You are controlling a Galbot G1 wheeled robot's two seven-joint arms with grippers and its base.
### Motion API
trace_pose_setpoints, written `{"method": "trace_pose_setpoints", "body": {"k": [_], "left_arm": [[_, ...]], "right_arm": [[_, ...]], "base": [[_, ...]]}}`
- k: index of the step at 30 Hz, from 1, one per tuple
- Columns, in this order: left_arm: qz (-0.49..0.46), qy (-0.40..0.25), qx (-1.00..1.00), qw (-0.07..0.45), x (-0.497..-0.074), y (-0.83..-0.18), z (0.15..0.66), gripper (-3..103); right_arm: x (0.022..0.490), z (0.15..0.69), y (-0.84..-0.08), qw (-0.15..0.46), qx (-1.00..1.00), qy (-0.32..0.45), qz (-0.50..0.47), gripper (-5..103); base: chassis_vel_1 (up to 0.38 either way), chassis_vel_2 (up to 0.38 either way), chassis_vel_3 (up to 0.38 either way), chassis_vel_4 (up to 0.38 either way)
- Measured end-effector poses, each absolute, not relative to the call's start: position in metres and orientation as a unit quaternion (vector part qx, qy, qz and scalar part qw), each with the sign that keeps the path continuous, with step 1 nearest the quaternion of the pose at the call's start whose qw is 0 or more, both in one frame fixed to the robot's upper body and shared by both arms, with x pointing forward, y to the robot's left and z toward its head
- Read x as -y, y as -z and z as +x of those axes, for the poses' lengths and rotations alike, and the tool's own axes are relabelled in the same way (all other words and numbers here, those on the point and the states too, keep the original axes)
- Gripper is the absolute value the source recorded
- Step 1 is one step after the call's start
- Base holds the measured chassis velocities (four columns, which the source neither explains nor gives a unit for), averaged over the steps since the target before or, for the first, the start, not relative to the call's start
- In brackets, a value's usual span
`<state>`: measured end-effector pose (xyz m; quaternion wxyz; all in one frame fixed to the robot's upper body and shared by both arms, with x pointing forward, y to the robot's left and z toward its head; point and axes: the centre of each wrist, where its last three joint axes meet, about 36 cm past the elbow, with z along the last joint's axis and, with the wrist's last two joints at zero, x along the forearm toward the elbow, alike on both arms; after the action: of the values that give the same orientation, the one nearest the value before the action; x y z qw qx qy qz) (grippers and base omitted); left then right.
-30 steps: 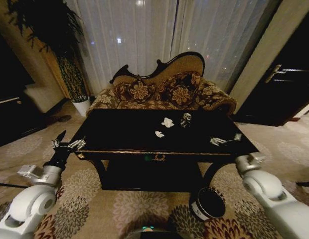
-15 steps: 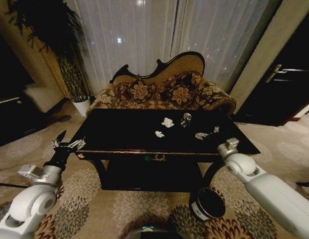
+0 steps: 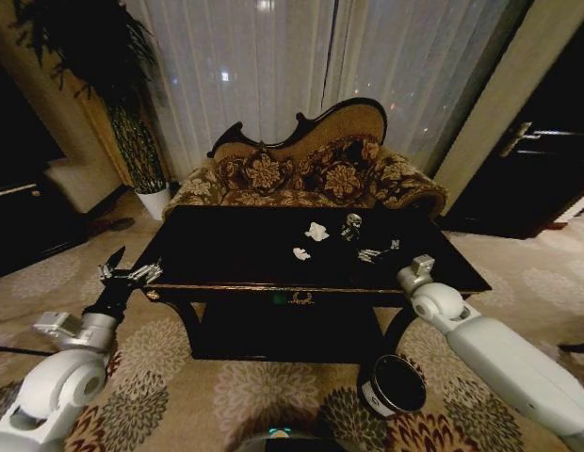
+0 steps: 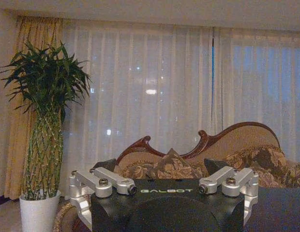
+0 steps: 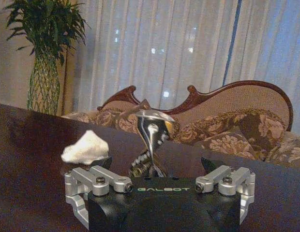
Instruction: Move to the front of the table and place the trash on the table into the trash bin.
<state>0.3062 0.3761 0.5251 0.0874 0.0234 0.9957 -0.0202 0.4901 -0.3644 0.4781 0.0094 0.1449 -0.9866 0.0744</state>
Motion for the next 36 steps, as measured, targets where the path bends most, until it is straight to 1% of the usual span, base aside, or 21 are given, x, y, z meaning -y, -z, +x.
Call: {"method": "trace_pose_setpoints", "body": {"k": [5, 15, 16, 17, 19, 22, 23, 24, 25, 26, 28, 31, 32, 34, 35, 36], "left_arm": [[0.024, 0.020, -0.996, 0.087, -0.376, -0.525, 0.306, 100], [0.023, 0.020, -0.996, 0.087, -0.376, -0.525, 0.306, 100], [0.023, 0.020, -0.996, 0.087, -0.376, -0.525, 0.306, 100], [0.023, 0.020, -0.996, 0.087, -0.376, -0.525, 0.306, 100], [0.024, 0.020, -0.996, 0.087, -0.376, -0.525, 0.306, 100], [0.023, 0.020, -0.996, 0.087, -0.376, -0.525, 0.306, 100], [0.023, 0.020, -0.996, 0.087, -0.376, -0.525, 0.306, 100], [0.023, 0.020, -0.996, 0.087, -0.376, -0.525, 0.306, 100], [0.023, 0.020, -0.996, 0.087, -0.376, -0.525, 0.306, 100], [0.023, 0.020, -0.996, 0.087, -0.376, -0.525, 0.306, 100], [0.023, 0.020, -0.996, 0.087, -0.376, -0.525, 0.306, 100], [0.023, 0.020, -0.996, 0.087, -0.376, -0.525, 0.306, 100], [0.023, 0.020, -0.996, 0.087, -0.376, -0.525, 0.306, 100], [0.023, 0.020, -0.996, 0.087, -0.376, -0.525, 0.306, 100], [0.023, 0.020, -0.996, 0.087, -0.376, -0.525, 0.306, 100], [0.024, 0.020, -0.996, 0.087, -0.376, -0.525, 0.306, 100]], "right_arm": [[0.349, 0.515, -0.486, 0.003, 0.987, -0.061, 0.146, 100], [0.335, 0.545, -0.468, 0.026, 0.989, -0.048, 0.140, 100], [0.332, 0.548, -0.466, 0.026, 0.989, -0.046, 0.140, 101], [0.330, 0.550, -0.466, 0.024, 0.989, -0.044, 0.140, 97], [0.328, 0.551, -0.466, 0.023, 0.989, -0.041, 0.139, 97], [0.326, 0.552, -0.467, 0.019, 0.989, -0.037, 0.139, 82], [0.326, 0.552, -0.467, 0.019, 0.989, -0.037, 0.139, 82], [0.326, 0.552, -0.467, 0.017, 0.989, -0.037, 0.140, 77], [0.326, 0.552, -0.467, 0.017, 0.989, -0.038, 0.139, 77], [0.327, 0.552, -0.468, 0.016, 0.989, -0.038, 0.139, 66], [0.327, 0.552, -0.468, 0.016, 0.990, -0.038, 0.138, 66], [0.331, 0.550, -0.468, 0.012, 0.990, -0.041, 0.136, 49], [0.331, 0.550, -0.468, 0.012, 0.990, -0.041, 0.136, 49], [0.333, 0.548, -0.469, 0.005, 0.990, -0.042, 0.133, 38], [0.334, 0.547, -0.470, 0.002, 0.990, -0.041, 0.133, 38], [0.334, 0.546, -0.471, -0.001, 0.991, -0.039, 0.132, 32]], "base": [[0.000, 0.000, 0.000, 0.000], [0.000, 0.000, 0.000, 0.000], [0.000, 0.000, 0.000, 0.000], [0.000, 0.000, 0.000, 0.000], [0.000, 0.000, 0.000, 0.000], [0.000, 0.000, 0.000, 0.000], [0.000, 0.000, 0.000, 0.000], [0.000, 0.000, 0.000, 0.000], [0.000, 0.000, 0.000, 0.000], [0.000, 0.000, 0.000, 0.000], [0.000, 0.000, 0.000, 0.000], [0.000, 0.000, 0.000, 0.000], [0.000, 0.000, 0.000, 0.000], [0.000, 0.000, 0.000, 0.000], [0.000, 0.000, 0.000, 0.000], [0.000, 0.000, 0.000, 0.000]]}}
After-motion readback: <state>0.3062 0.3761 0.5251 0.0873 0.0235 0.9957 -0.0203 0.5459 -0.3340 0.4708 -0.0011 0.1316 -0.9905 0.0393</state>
